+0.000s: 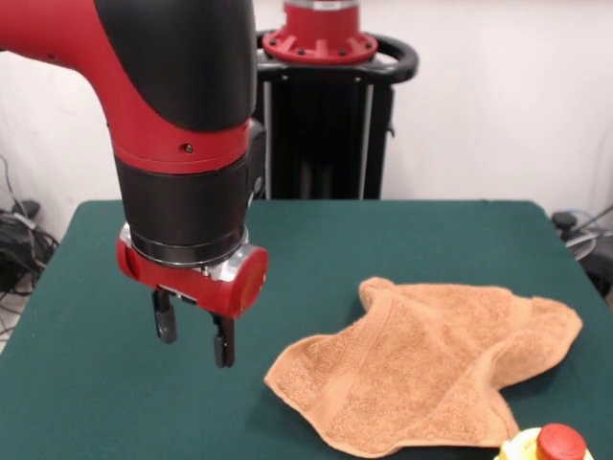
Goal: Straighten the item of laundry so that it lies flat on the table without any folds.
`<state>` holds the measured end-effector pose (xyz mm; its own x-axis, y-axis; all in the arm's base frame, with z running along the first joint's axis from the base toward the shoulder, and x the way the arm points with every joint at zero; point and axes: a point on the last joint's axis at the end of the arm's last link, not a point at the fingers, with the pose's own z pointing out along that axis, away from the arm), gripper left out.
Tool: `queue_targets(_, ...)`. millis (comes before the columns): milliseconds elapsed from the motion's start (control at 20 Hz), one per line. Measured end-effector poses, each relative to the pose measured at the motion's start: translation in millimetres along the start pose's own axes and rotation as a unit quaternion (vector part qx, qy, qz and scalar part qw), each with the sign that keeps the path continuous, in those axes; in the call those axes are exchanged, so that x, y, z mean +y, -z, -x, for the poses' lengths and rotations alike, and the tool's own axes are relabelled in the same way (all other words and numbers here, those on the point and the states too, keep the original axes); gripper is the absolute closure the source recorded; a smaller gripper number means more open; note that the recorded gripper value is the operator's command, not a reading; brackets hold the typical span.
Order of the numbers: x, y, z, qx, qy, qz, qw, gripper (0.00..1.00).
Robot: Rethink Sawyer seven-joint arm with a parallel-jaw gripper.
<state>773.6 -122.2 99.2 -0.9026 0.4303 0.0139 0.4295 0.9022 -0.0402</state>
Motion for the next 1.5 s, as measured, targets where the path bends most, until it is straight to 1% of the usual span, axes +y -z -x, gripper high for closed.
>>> queue_targets(350,14,8,-2,-0.006,0.009,0.001,0.9999,0.0)
queue_targets(400,23,14,-3,-0.01,0.014,0.002,0.9998,0.0)
queue_targets(700,48,29,-8,-0.02,0.029,0.005,0.9994,0.0)
queue_targets(900,71,43,-14,-0.029,0.039,0.008,0.9988,0.0)
queue_targets(1150,93,57,-20,-0.038,0.04,0.011,0.9984,0.0)
queue_targets(1350,93,56,-20,-0.038,0.036,0.011,0.9986,0.0)
queue_targets(1500,88,50,-19,-0.033,0.032,0.009,0.9989,0.0)
